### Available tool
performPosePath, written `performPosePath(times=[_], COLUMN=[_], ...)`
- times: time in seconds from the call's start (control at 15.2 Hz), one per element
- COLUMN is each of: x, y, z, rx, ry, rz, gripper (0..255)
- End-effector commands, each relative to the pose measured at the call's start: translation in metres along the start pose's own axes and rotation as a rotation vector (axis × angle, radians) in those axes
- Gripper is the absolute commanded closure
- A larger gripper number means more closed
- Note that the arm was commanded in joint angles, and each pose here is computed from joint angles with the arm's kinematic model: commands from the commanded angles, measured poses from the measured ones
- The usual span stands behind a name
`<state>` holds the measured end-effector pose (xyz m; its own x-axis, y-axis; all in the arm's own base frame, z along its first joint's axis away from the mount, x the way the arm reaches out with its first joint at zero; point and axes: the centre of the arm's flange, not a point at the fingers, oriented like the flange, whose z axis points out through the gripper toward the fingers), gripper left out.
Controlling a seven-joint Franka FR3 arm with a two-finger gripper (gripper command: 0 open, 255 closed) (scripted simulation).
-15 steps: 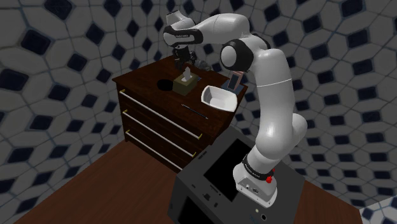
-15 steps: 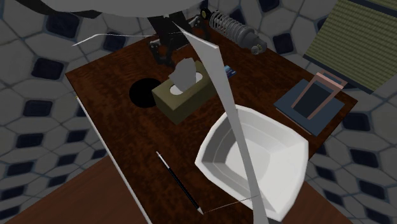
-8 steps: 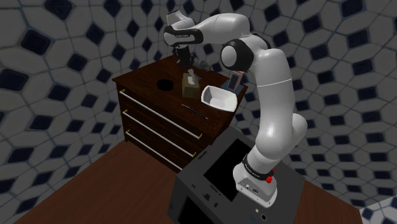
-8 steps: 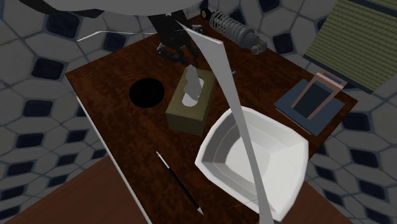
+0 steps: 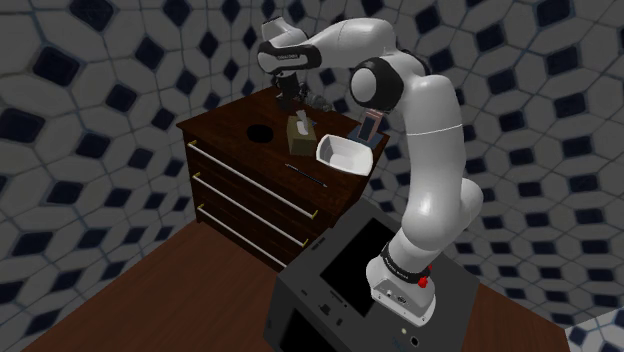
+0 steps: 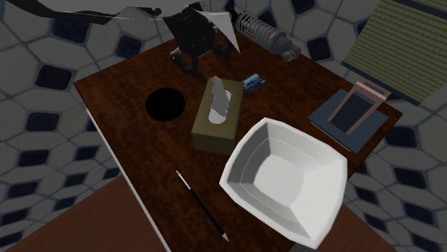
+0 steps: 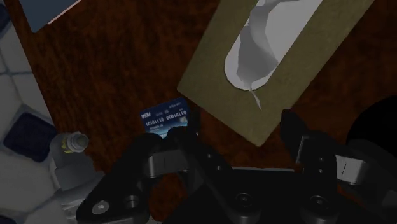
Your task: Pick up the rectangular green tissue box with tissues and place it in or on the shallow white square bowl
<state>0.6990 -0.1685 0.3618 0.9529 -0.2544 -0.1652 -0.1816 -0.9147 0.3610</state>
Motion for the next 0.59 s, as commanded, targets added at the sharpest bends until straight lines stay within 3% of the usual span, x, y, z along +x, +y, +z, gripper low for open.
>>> performPosePath(times=[0.0, 0.13, 0.2, 0.53], x=[-0.026, -0.063, -0.075, -0.070], y=[-0.010, -0.015, -0.014, -0.013], z=[-0.013, -0.026, -0.030, -0.004], rx=[-0.033, -0.075, -0.089, -0.089], ry=[0.077, 0.170, 0.200, 0.200], rz=[-0.190, -0.429, -0.506, -0.506], gripper=[0, 0, 0, 0])
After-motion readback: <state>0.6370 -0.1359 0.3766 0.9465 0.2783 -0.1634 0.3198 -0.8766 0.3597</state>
